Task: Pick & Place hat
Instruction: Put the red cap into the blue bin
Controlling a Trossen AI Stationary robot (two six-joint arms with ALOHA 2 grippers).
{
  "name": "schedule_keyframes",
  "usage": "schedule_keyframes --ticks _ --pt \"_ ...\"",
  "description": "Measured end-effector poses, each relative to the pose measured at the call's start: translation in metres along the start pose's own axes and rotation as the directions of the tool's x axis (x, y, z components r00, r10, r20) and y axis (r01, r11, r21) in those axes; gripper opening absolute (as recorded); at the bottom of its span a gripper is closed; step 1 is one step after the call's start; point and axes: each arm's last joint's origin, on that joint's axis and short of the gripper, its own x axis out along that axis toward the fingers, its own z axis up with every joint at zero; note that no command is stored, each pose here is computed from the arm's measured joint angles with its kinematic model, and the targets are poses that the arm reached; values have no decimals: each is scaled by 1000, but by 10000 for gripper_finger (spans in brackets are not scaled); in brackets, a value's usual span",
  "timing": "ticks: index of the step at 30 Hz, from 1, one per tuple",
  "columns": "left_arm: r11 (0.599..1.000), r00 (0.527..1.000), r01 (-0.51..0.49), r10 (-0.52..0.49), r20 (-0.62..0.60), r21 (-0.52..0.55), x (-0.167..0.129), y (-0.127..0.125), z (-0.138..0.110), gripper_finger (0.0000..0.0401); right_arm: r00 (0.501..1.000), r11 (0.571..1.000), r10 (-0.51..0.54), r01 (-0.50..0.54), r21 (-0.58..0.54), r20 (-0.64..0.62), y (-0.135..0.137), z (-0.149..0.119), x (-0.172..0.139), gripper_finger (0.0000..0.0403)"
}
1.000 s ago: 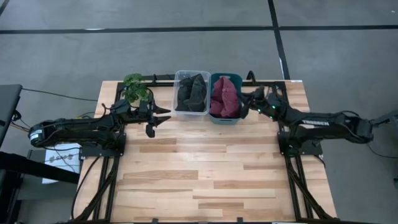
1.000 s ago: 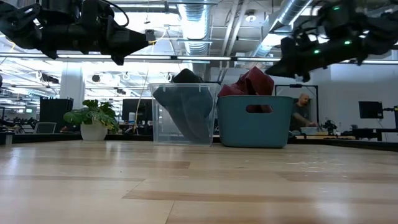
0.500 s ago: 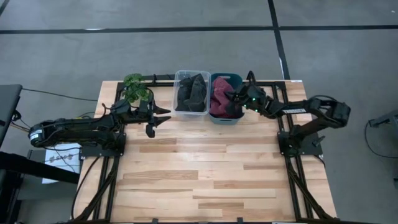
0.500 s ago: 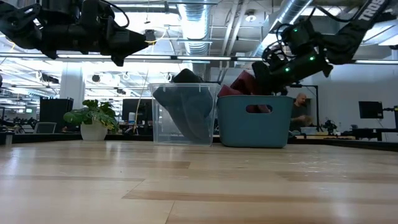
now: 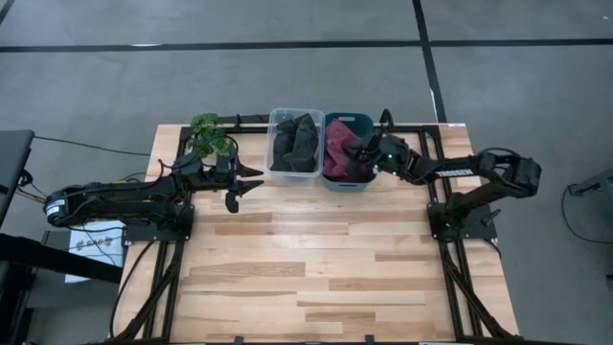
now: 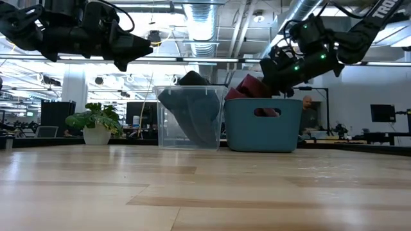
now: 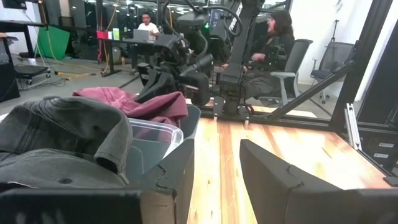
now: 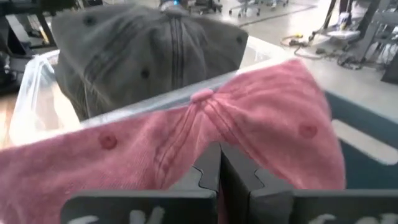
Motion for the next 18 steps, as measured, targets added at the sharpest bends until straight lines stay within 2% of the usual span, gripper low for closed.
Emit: schedule_keyframes --ticks 12,18 --pt "1000 1000 0 0 -4 -1 0 0 0 127 999 999 43 -43 3 -32 9 -9 7 0" --pt "1000 1000 0 0 -5 -2 0 0 -1 127 999 1000 8 -7 -28 51 16 -1 5 0"
